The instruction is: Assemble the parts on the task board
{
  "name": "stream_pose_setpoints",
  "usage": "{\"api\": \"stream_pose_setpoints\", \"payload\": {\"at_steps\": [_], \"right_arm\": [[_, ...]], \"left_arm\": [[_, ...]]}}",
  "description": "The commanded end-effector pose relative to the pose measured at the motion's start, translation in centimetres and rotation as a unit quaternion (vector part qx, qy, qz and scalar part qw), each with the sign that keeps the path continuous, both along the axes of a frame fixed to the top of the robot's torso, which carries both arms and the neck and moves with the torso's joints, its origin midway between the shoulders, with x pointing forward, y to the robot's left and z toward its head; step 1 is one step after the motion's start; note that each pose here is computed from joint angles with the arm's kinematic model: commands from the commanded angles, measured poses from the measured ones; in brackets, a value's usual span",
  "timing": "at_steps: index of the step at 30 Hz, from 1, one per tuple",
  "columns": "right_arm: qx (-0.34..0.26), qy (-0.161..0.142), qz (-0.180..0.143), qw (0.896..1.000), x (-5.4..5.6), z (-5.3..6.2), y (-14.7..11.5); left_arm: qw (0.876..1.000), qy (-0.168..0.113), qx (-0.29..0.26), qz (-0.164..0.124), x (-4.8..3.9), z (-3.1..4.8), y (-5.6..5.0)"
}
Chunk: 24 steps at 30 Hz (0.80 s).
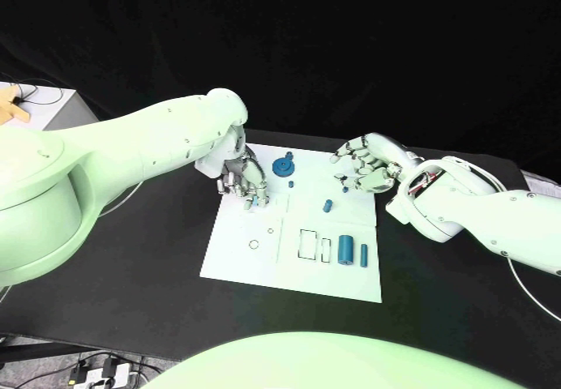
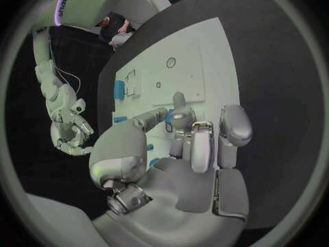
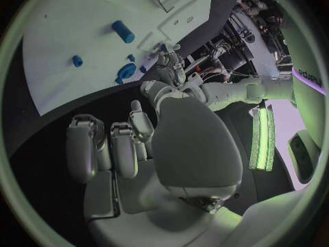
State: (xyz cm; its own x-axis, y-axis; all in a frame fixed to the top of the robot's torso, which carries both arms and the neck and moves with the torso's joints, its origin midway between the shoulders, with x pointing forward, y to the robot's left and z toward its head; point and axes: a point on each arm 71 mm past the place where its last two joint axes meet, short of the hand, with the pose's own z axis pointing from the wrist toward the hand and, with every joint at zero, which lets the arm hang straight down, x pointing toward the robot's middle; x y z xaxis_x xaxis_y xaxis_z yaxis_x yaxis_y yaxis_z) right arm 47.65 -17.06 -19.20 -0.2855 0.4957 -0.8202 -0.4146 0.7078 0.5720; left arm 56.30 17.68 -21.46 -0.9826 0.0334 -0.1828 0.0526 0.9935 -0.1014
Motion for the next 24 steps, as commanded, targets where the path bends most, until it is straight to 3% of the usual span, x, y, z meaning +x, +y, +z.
{"api": "stream_pose_setpoints", "payload": {"at_steps": [1,24], "right_arm": [[-0.001,-0.001,0.003,1.0,-0.04,0.0,0.06],[-0.001,-0.001,0.0,1.0,0.01,-0.1,-0.07]], "left_arm": [[0.998,0.052,0.009,-0.043,-0.79,-0.14,0.12],[0.998,0.046,0.004,-0.036,-0.72,-0.07,0.37]]}}
